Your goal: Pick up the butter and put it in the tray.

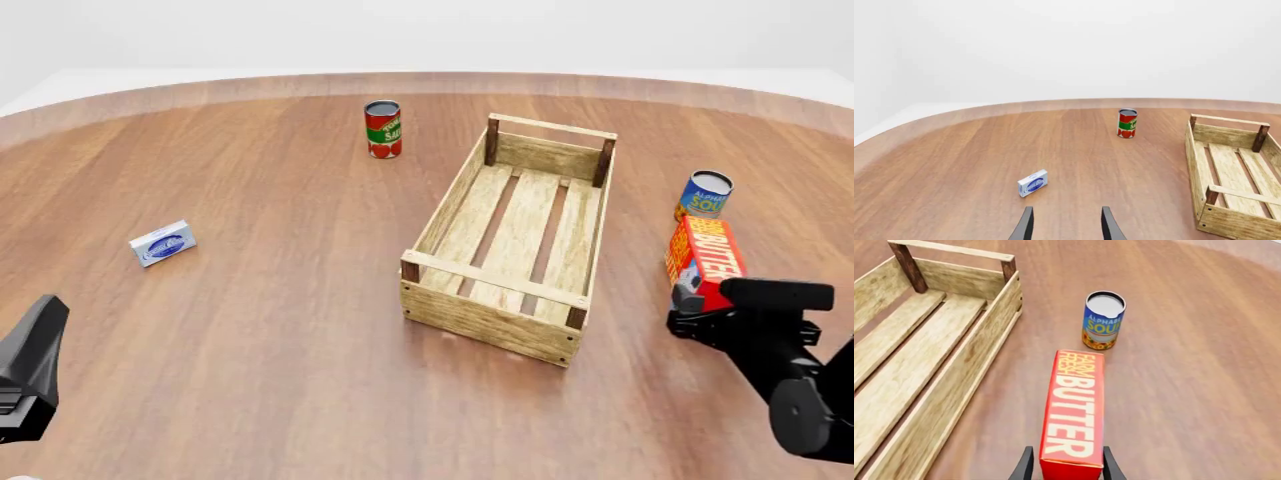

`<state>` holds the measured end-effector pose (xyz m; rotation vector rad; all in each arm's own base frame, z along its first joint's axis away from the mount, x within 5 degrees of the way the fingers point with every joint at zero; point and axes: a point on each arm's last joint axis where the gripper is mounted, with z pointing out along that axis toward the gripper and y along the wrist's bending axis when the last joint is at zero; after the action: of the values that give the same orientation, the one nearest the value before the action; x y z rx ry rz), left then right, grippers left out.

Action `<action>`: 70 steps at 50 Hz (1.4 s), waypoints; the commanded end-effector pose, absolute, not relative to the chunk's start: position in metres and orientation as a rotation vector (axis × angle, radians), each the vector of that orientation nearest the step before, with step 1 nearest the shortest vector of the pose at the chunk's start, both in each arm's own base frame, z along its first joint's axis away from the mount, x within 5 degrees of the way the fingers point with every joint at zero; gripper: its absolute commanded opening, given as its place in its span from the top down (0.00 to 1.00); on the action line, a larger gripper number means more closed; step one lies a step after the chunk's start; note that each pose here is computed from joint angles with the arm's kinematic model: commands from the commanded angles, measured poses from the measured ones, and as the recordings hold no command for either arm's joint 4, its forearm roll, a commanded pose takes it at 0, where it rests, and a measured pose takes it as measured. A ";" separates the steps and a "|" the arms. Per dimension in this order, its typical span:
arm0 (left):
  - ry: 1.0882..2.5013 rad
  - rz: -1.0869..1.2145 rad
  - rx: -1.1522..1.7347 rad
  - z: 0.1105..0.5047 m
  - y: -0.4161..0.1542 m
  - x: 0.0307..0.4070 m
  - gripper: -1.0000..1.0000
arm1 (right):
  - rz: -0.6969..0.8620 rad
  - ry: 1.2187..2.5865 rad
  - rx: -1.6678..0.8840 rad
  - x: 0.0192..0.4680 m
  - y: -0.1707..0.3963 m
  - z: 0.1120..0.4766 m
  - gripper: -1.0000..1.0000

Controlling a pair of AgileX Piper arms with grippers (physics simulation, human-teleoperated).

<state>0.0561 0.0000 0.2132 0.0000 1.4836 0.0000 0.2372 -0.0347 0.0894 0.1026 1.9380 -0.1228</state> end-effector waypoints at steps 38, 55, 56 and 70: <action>1.484 0.000 0.000 0.213 0.000 0.056 0.00 | -0.139 1.897 0.133 0.226 -0.039 0.104 1.00; 1.484 0.000 0.000 0.213 0.000 0.056 0.00 | -0.137 1.858 0.117 0.209 -0.034 0.120 1.00; 1.484 0.000 0.000 0.213 0.000 0.056 0.00 | -0.136 1.855 0.115 0.208 -0.034 0.121 1.00; 1.484 0.000 0.000 0.213 0.000 0.056 0.00 | -0.141 1.819 0.039 0.194 -0.024 0.140 1.00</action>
<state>0.0561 0.0000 0.2132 0.0000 1.4836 0.0000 0.2019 -0.0291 0.1230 0.0704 1.8749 -0.1440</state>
